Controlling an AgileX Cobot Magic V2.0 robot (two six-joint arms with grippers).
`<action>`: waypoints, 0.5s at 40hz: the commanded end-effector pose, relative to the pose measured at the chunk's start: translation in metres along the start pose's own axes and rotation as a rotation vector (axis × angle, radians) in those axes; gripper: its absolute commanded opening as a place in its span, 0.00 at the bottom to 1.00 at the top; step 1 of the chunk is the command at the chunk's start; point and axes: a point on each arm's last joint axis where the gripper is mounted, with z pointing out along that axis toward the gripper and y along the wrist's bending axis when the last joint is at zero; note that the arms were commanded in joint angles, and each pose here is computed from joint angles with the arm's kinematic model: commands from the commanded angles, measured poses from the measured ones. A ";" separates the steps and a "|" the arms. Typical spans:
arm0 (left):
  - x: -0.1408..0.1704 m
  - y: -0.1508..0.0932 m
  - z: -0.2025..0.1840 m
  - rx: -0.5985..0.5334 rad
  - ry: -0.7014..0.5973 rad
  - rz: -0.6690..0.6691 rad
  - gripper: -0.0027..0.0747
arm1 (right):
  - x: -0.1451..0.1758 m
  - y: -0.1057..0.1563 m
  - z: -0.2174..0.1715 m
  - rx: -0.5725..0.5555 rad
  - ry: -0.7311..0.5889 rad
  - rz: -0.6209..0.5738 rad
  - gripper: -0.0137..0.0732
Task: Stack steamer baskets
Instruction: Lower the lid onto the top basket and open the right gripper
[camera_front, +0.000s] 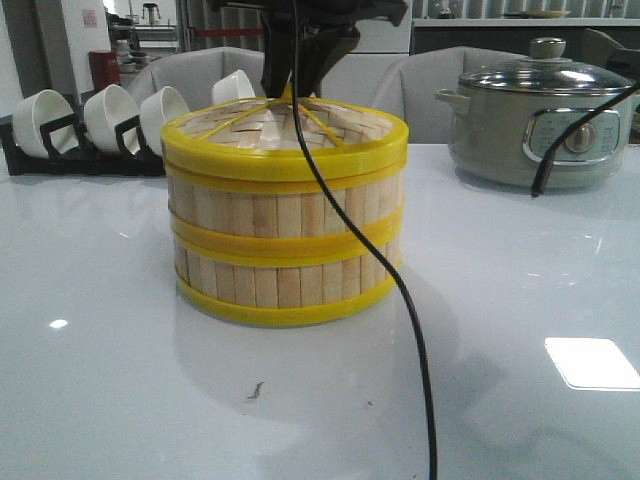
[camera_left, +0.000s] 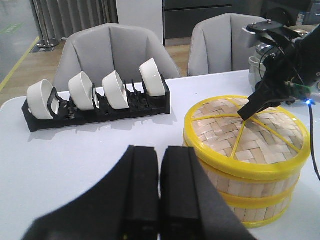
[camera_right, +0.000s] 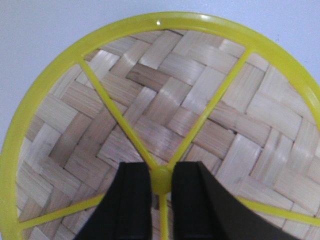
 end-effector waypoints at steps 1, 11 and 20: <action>-0.014 -0.003 -0.001 0.028 -0.089 -0.007 0.15 | -0.020 0.004 -0.038 -0.018 -0.154 -0.019 0.22; -0.014 -0.003 -0.001 0.028 -0.089 -0.007 0.15 | -0.019 0.004 -0.034 -0.018 -0.153 -0.019 0.22; -0.014 -0.003 -0.001 0.028 -0.089 -0.007 0.15 | -0.019 0.004 -0.034 -0.018 -0.153 -0.019 0.29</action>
